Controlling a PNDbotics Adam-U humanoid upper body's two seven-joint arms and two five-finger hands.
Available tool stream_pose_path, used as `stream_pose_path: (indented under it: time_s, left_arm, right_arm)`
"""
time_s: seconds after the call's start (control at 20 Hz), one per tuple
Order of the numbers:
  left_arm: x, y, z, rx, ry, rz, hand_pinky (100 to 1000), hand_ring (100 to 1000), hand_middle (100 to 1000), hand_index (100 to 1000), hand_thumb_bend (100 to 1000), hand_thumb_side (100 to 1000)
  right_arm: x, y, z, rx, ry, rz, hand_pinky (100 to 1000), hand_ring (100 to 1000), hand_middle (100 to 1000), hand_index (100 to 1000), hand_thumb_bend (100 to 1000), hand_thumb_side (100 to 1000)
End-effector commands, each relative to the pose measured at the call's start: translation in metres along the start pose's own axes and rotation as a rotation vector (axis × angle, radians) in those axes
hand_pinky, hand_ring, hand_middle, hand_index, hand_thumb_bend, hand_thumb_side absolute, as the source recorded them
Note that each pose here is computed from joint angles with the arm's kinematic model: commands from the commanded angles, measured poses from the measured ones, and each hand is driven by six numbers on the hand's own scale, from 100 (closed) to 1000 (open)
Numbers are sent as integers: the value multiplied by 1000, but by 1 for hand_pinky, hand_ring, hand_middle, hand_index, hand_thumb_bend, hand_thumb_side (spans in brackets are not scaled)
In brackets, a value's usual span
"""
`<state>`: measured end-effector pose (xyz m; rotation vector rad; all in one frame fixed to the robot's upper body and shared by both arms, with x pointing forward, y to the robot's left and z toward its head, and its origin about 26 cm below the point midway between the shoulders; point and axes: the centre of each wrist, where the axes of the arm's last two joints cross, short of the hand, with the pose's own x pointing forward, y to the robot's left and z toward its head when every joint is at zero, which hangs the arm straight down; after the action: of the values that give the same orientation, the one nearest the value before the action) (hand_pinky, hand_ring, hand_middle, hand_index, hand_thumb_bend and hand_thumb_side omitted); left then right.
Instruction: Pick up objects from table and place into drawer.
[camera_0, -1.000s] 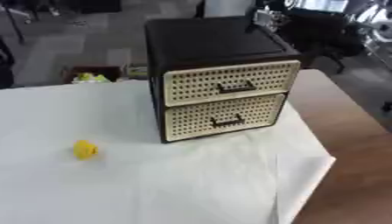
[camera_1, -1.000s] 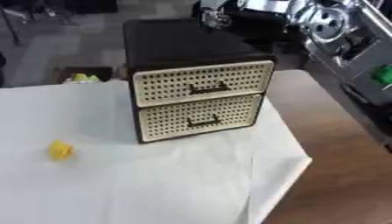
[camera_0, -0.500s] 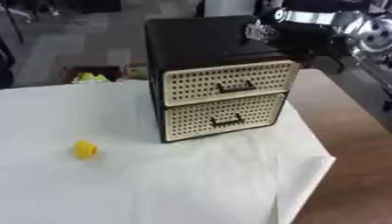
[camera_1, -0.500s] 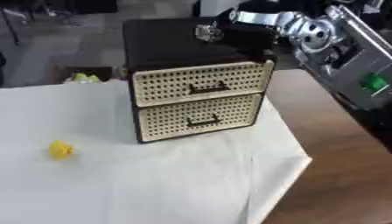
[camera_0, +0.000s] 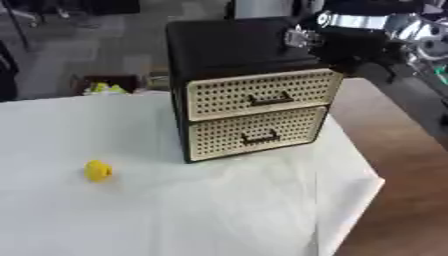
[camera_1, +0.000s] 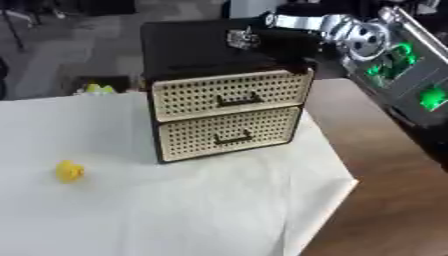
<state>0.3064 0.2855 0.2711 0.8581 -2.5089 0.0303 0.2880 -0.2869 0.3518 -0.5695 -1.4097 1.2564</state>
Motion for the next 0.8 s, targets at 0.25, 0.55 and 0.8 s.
stream_pose_path:
  time_s: [0.25,0.55,0.8]
  left_arm:
    - [8,4,-8,8,-44,1,775,888,867,905,100,1000]
    - [8,4,-8,9,-44,5,774,889,867,904,100,1000]
    - [8,3,-8,9,-40,8,774,889,867,904,100,1000]
  right_arm:
    - [-4,-5,10,101,-70,13,100,100,100,791,100,1000]
    - [-13,4,7,117,-94,54,100,100,100,797,100,1000]
    - [-18,10,5,95,-62,74,100,100,100,802,100,1000]
